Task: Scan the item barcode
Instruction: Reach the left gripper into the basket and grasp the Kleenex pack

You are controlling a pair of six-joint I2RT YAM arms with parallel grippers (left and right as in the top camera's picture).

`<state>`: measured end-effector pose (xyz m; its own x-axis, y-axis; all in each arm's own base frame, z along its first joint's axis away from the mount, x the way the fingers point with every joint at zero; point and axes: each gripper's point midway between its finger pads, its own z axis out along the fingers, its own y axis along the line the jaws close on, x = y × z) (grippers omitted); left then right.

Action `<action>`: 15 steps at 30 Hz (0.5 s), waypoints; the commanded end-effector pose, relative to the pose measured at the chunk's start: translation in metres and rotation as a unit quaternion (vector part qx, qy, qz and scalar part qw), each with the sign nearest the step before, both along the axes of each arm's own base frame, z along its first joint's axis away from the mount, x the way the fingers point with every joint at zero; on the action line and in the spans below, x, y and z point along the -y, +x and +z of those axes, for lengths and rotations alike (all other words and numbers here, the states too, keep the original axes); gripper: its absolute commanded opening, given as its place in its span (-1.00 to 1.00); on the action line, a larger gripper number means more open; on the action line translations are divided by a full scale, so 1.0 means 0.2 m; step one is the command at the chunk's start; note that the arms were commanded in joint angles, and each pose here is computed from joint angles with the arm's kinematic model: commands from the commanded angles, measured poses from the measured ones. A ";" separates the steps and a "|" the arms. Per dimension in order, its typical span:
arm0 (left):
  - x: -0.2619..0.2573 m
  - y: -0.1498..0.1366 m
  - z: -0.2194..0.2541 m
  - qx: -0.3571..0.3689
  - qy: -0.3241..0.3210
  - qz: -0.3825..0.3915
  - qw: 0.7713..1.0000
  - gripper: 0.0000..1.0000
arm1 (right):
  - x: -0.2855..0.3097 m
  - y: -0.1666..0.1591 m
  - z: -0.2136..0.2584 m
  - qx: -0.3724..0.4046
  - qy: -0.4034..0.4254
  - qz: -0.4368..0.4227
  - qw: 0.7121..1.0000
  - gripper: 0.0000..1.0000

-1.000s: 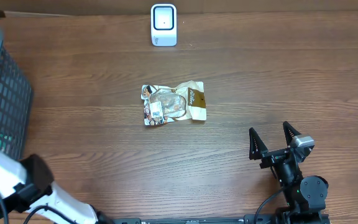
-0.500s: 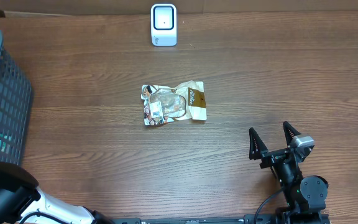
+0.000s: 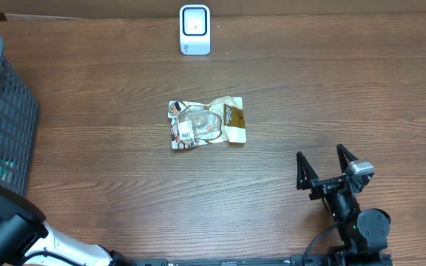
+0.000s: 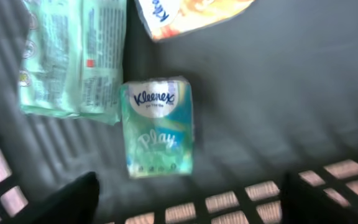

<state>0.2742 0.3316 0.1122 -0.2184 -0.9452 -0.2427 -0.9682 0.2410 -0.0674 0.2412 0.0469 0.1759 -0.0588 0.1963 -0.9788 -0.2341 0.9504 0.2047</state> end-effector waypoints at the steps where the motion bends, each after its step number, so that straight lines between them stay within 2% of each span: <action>1: 0.04 -0.06 -0.15 -0.025 -0.009 0.004 1.000 0.41 | -0.01 0.00 -0.01 0.000 0.000 0.002 1.000 1.00; 5: 0.06 -0.10 -0.30 -0.040 -0.011 0.006 0.999 0.40 | -0.01 0.00 -0.01 0.000 0.000 0.002 1.000 1.00; 15: 0.04 -0.14 -0.40 -0.052 0.010 0.011 0.999 0.46 | -0.01 0.00 -0.01 0.000 0.000 0.002 1.000 1.00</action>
